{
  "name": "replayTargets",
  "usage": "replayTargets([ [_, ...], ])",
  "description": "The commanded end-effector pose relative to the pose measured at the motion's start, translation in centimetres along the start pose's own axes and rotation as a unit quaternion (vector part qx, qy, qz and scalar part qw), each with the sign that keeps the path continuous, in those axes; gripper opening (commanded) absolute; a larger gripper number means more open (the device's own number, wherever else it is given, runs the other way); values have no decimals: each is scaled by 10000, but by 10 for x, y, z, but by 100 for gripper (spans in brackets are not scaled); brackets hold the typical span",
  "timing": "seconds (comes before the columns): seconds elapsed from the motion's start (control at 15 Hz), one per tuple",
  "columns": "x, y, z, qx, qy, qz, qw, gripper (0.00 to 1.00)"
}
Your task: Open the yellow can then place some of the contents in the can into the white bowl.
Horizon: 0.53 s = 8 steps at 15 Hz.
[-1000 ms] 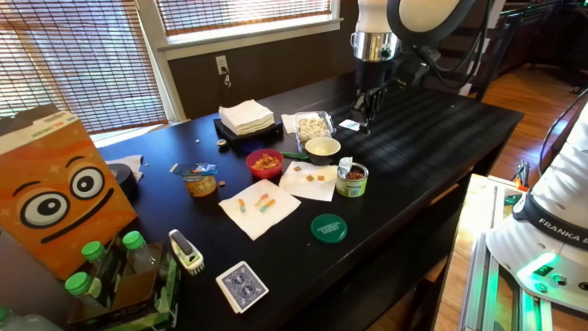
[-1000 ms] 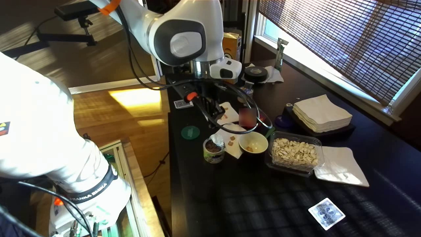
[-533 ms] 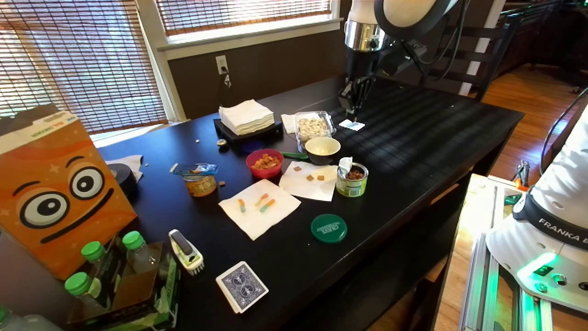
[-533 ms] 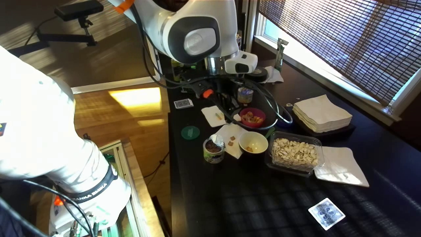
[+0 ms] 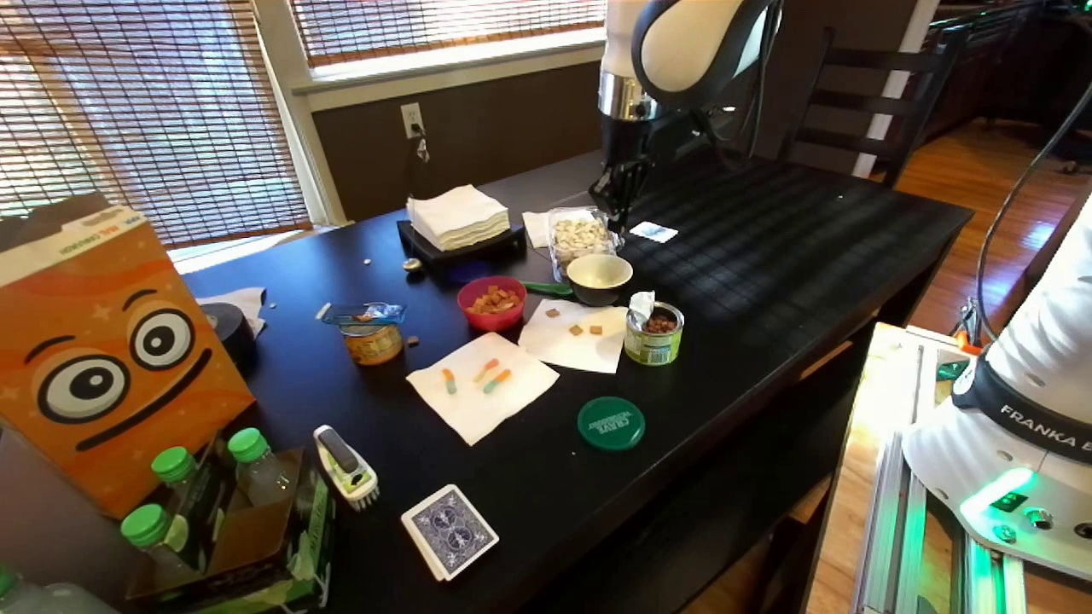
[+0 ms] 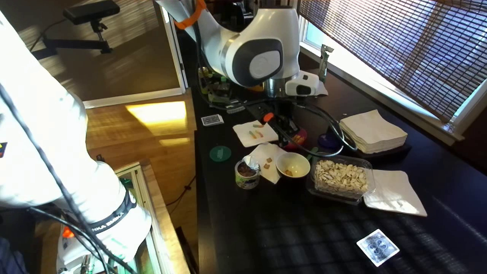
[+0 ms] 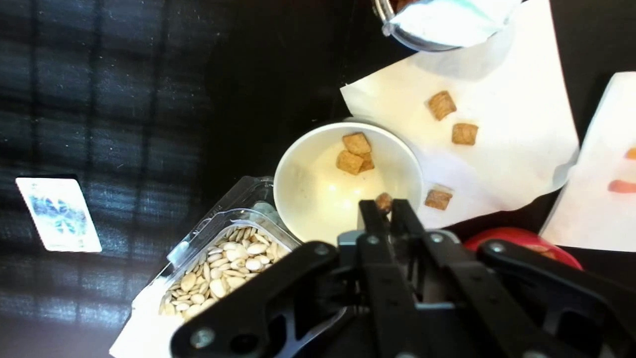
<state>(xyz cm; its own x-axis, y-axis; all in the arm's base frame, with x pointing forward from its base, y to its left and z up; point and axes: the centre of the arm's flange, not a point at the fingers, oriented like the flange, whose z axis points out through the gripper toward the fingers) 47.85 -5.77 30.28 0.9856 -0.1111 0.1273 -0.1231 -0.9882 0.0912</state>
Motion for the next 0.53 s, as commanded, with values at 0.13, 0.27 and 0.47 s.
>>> replayTargets([
  [0.13,35,3,39,-108,-63,114,9999,3],
  [0.27,40,5,46,-72,-51,138,9999,3],
  [0.47,45,9,56,-105,-109,185,9997,4],
])
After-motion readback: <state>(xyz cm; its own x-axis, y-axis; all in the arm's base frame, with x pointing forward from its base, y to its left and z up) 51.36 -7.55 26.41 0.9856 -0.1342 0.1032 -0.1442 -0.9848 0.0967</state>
